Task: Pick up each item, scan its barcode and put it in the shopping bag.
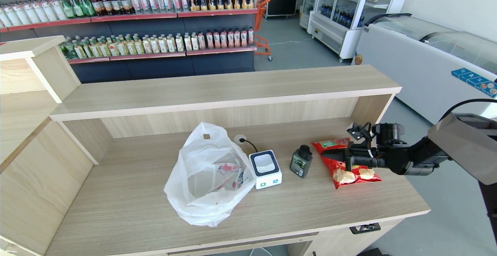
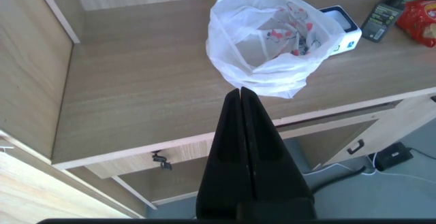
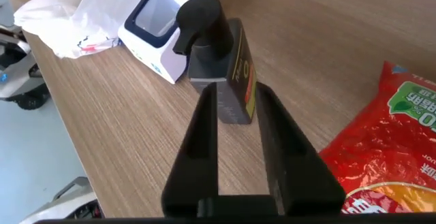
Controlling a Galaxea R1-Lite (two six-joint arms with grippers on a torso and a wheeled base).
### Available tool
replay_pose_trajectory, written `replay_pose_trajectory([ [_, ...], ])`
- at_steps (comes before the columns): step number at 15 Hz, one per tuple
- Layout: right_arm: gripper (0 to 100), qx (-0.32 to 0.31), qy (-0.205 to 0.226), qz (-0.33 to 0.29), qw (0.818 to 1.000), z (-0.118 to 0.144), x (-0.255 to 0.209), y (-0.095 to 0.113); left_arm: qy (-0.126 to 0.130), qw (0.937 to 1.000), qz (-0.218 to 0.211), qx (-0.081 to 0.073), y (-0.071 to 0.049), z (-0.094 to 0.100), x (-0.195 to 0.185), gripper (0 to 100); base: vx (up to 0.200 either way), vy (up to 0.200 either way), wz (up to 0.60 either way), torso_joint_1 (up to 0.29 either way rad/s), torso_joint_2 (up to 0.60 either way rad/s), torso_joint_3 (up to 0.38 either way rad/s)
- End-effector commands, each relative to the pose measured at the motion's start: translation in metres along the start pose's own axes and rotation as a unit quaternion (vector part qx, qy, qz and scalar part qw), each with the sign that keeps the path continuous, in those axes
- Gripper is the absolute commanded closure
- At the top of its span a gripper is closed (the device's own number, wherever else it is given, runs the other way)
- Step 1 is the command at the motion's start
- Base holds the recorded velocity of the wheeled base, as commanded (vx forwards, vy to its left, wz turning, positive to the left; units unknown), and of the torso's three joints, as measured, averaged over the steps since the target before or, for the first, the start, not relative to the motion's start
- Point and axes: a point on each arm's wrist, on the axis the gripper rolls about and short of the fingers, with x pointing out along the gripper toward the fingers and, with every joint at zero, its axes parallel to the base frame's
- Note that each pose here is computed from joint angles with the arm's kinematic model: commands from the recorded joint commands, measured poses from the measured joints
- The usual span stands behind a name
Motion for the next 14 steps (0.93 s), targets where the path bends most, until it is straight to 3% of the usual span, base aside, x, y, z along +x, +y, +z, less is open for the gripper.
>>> replay_pose_trajectory([
  [1, 0, 0.004, 0.0, -0.004, 1.0, -0.001, -0.003, -0.002, 0.0, 1.0, 0.0, 0.0, 0.0, 0.0, 0.0, 100, 0.0, 0.0, 0.0, 0.0, 0.0, 0.0],
  [9, 0, 0.014, 0.001, 0.008, 1.0, -0.03, 0.024, -0.018, 0.0, 1.0, 0.0, 0.0, 0.0, 0.0, 0.0, 100, 0.0, 0.0, 0.0, 0.0, 0.0, 0.0],
  [14, 0, 0.021, -0.01, 0.054, 0.998, -0.033, 0.049, -0.013, 0.0, 1.0, 0.001, 0.0, 0.0, 0.0, 0.0, 100, 0.0, 0.0, 0.0, 0.0, 0.0, 0.0],
])
